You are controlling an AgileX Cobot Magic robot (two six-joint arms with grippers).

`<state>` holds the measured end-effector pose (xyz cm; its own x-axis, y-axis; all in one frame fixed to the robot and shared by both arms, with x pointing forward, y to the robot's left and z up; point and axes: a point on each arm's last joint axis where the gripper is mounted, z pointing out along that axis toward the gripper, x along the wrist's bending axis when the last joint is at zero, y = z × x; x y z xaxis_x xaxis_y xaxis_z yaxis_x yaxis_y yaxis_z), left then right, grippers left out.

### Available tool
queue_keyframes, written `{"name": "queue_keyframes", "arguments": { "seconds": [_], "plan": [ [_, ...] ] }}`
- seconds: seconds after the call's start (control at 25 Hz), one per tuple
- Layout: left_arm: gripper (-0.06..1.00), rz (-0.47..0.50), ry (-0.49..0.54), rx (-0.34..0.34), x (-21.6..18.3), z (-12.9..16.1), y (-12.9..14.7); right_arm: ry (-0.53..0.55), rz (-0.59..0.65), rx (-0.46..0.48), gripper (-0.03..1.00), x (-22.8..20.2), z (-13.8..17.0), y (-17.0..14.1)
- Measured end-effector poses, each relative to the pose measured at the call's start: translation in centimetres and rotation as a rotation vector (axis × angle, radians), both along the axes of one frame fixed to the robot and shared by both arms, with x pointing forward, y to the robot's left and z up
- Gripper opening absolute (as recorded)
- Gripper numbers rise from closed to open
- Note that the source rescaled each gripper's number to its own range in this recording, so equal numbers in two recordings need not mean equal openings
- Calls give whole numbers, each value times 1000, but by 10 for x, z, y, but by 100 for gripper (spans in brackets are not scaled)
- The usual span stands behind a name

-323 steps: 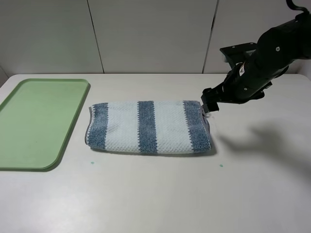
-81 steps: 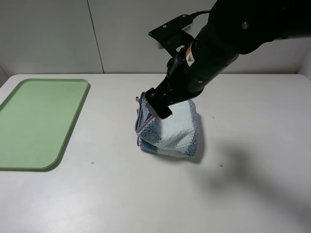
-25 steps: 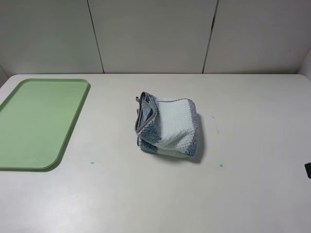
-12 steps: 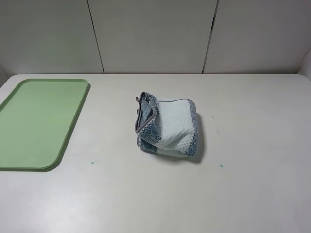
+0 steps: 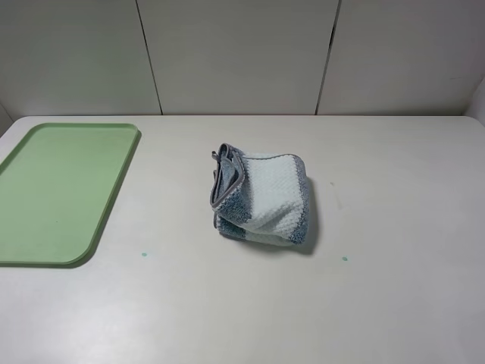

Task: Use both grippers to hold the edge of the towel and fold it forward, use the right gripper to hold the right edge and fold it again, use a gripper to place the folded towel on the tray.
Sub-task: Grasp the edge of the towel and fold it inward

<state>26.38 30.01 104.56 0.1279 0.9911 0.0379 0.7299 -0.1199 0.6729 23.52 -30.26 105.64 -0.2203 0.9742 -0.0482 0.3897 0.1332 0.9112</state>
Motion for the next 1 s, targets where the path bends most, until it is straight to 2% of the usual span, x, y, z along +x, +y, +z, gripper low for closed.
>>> {"name": "queue_keyframes", "arguments": {
  "seconds": [1.0],
  "plan": [
    [100,0,0,0,0,0,0,3,6,-2,100,0,-1,0]
  ]
}}
